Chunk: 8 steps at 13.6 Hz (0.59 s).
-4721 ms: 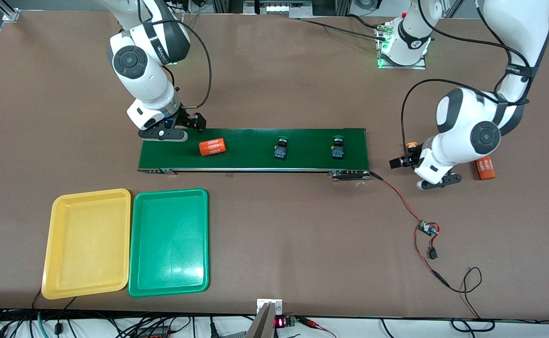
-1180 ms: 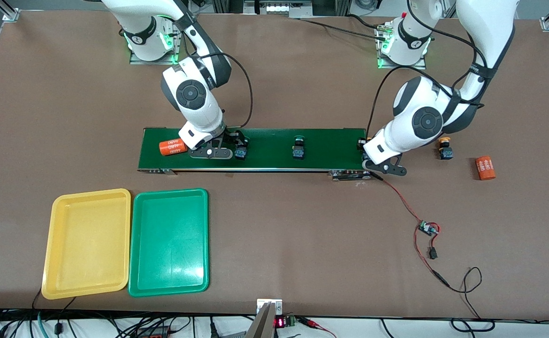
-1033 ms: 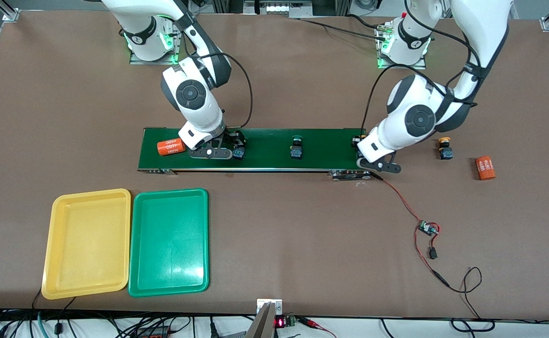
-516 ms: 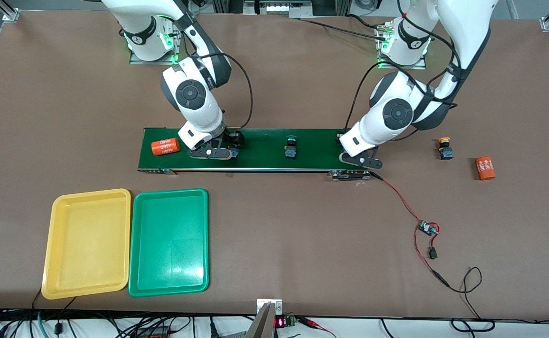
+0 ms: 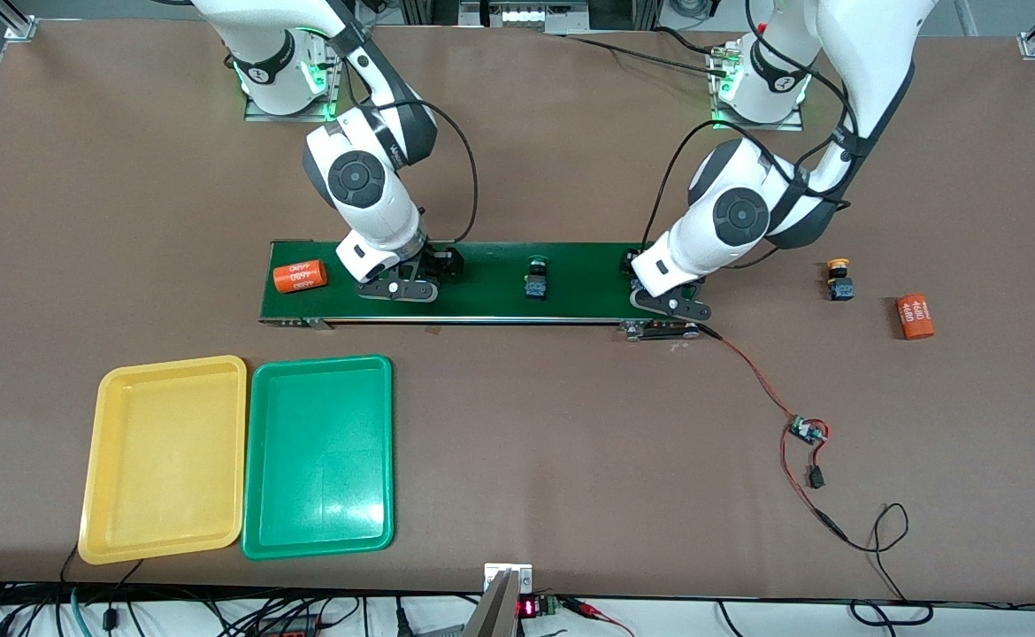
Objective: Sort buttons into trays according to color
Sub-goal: 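Carry the green button with the right gripper toward the green tray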
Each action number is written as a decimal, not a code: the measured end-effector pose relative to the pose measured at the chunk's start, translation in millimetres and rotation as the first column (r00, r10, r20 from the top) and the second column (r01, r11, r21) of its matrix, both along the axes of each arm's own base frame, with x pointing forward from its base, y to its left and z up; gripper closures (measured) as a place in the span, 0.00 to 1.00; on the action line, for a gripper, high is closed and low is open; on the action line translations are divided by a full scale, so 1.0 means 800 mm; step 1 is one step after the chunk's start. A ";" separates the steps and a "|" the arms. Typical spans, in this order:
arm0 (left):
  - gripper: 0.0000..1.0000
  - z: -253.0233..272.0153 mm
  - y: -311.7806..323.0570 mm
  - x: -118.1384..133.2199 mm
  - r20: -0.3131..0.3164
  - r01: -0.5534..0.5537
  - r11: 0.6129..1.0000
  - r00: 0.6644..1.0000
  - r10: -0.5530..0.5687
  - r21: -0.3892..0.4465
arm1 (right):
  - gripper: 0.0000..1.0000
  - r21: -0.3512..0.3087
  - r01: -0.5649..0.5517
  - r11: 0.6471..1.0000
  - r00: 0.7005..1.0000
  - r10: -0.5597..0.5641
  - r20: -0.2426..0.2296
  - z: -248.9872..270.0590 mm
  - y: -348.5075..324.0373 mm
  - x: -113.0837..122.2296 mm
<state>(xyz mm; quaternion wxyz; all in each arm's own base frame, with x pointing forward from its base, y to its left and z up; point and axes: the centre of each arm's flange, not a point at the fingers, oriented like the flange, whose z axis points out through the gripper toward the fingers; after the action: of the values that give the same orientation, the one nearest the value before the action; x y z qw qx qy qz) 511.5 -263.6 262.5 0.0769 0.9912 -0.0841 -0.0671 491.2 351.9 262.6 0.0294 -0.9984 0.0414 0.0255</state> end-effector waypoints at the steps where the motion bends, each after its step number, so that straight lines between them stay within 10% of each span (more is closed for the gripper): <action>1: 0.07 0.014 0.008 0.008 0.024 -0.015 1.000 1.000 0.015 0.002 | 0.00 -0.002 0.000 1.000 1.000 0.000 -0.003 -0.003 0.000 0.000; 5: 0.00 0.042 0.119 0.049 0.060 -0.169 0.984 0.984 0.165 0.053 | 0.05 -0.016 -0.006 1.000 1.000 0.006 -0.026 -0.023 0.000 -0.004; 8: 0.00 0.015 0.256 0.065 0.002 -0.342 0.936 0.939 0.343 0.084 | 0.35 -0.015 -0.053 0.998 0.998 0.052 -0.028 -0.027 -0.002 -0.002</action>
<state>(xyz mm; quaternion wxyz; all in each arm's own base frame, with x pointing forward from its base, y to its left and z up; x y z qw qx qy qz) 563.3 -58.6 274.8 0.0468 0.9926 0.0930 -0.0625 489.3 350.5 240.7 0.0201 -0.9989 0.0157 0.0395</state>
